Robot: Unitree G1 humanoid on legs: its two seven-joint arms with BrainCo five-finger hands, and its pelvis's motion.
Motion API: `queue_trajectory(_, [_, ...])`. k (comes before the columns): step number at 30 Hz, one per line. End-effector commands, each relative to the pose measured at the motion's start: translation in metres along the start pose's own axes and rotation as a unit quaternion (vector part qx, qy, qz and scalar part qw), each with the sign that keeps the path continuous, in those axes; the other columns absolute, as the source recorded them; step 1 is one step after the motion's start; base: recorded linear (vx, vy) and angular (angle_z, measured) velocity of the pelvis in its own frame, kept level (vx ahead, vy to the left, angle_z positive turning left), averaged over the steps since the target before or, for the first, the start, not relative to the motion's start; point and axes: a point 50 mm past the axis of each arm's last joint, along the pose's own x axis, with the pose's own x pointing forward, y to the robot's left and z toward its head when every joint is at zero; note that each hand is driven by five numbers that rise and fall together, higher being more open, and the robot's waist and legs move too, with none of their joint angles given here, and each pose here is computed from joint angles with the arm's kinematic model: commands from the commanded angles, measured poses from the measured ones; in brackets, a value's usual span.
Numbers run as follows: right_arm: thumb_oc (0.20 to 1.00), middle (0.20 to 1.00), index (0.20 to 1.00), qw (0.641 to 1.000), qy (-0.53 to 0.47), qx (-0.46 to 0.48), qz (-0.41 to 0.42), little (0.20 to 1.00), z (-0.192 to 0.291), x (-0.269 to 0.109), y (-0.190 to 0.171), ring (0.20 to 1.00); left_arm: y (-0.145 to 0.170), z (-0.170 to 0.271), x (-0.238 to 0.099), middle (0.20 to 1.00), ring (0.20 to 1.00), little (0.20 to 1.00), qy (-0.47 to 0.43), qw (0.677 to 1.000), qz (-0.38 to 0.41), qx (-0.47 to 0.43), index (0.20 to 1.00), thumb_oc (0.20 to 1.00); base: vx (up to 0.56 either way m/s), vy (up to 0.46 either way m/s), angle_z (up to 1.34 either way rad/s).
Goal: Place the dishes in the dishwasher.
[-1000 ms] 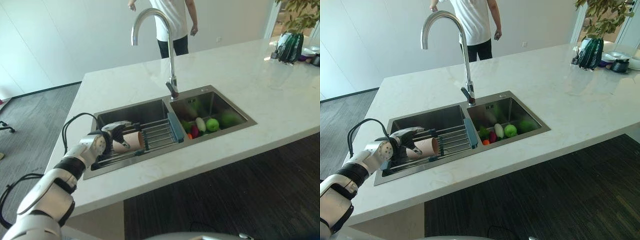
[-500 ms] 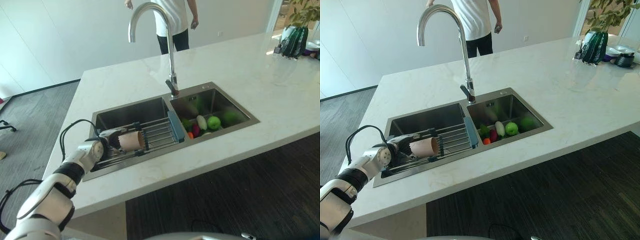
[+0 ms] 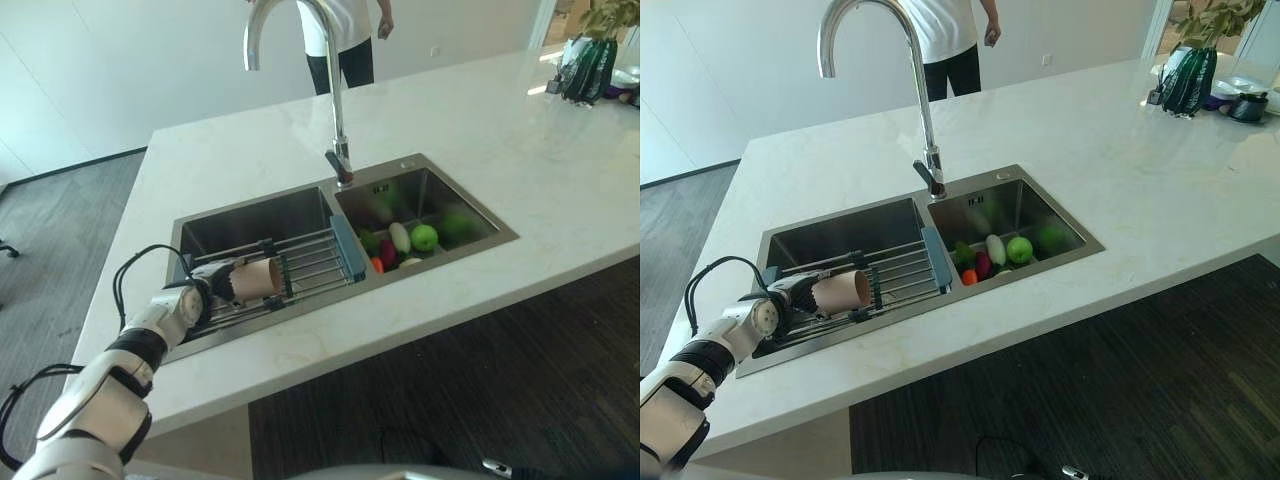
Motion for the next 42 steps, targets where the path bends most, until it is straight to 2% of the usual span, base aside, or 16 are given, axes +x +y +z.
queue_trajectory(1, [1.0, 1.0, 1.0, 0.999, -0.023, -0.035, -0.007, 1.0, 0.025, 0.0, 0.004, 1.0, 0.034, -0.019, -0.001, 1.0, 1.0, 1.0, 0.045, 0.998, 0.048, -0.009, 1.0, 1.0, 0.02, 0.0, -0.05])
queue_trajectory(13, [1.0, 1.0, 1.0, 0.998, -0.042, -0.051, -0.01, 1.0, 0.034, -0.002, 0.001, 1.0, 0.028, -0.017, 0.002, 1.0, 1.0, 1.0, 0.054, 0.998, 0.038, 0.002, 1.0, 1.0, 0.01, -0.004, -0.04])
queue_trajectory(21, [1.0, 1.0, 1.0, 0.997, -0.042, -0.059, -0.014, 1.0, 0.036, -0.002, 0.002, 1.0, 0.006, -0.027, 0.001, 1.0, 1.0, 1.0, 0.096, 0.995, 0.019, 0.017, 1.0, 1.0, 0.0, -0.002, 0.0])
queue_trajectory(22, [1.0, 1.0, 1.0, 0.997, -0.043, -0.059, -0.015, 1.0, 0.037, -0.002, 0.002, 1.0, 0.002, -0.029, 0.001, 0.752, 0.752, 0.752, 0.103, 0.994, 0.005, 0.031, 0.752, 0.752, 0.0, 0.0, 0.0])
queue_trajectory(23, [1.0, 1.0, 1.0, 0.997, -0.043, -0.059, -0.015, 1.0, 0.037, -0.002, 0.002, 1.0, -0.001, -0.03, 0.001, 0.2, 0.2, 0.2, 0.109, 0.993, -0.002, 0.036, 0.2, 0.2, 0.0, 0.0, 0.0])
queue_trajectory(26, [1.0, 1.0, 1.0, 0.997, -0.045, -0.064, -0.017, 1.0, 0.04, -0.003, 0.0, 1.0, -0.016, -0.037, -0.002, 0.2, 0.2, 0.2, 0.134, 0.988, -0.049, 0.055, 0.2, 0.2, 0.0, 0.0, 0.0])
queue_trajectory(33, [1.0, 1.0, 1.0, 0.996, -0.038, -0.077, -0.014, 1.0, 0.041, -0.003, 0.0, 1.0, -0.025, -0.034, -0.001, 0.2, 0.2, 0.2, 0.13, 0.989, -0.048, 0.053, 0.2, 0.2, -0.02, 0.006, -0.09])
queue_trajectory(35, [1.0, 1.0, 1.0, 0.996, -0.039, -0.08, -0.011, 1.0, 0.042, -0.003, 0.0, 1.0, -0.019, -0.031, 0.0, 0.2, 0.2, 0.2, 0.112, 0.992, -0.017, 0.046, 0.2, 0.2, -0.02, 0.008, 0.0])
queue_trajectory(36, [1.0, 1.0, 1.0, 0.996, -0.042, -0.08, -0.006, 1.0, 0.043, -0.003, 0.003, 1.0, -0.005, -0.023, 0.002, 0.2, 0.2, 0.2, 0.077, 0.996, 0.032, 0.031, 0.2, 0.2, -0.04, 0.01, 0.02])
queue_trajectory(37, [1.0, 1.0, 1.0, 0.996, -0.042, -0.081, -0.006, 1.0, 0.043, -0.003, 0.003, 1.0, -0.004, -0.023, 0.001, 0.2, 0.2, 0.2, 0.077, 0.996, 0.033, 0.03, 0.2, 0.2, -0.05, 0.006, 0.01])
queue_trajectory(42, [1.0, 1.0, 1.0, 0.996, -0.048, -0.07, -0.002, 1.0, 0.043, -0.002, 0.007, 1.0, 0.03, -0.009, -0.003, 0.2, 0.2, 0.2, 0.003, 0.99, 0.139, -0.011, 0.2, 0.2, -0.05, -0.008, 0.01])
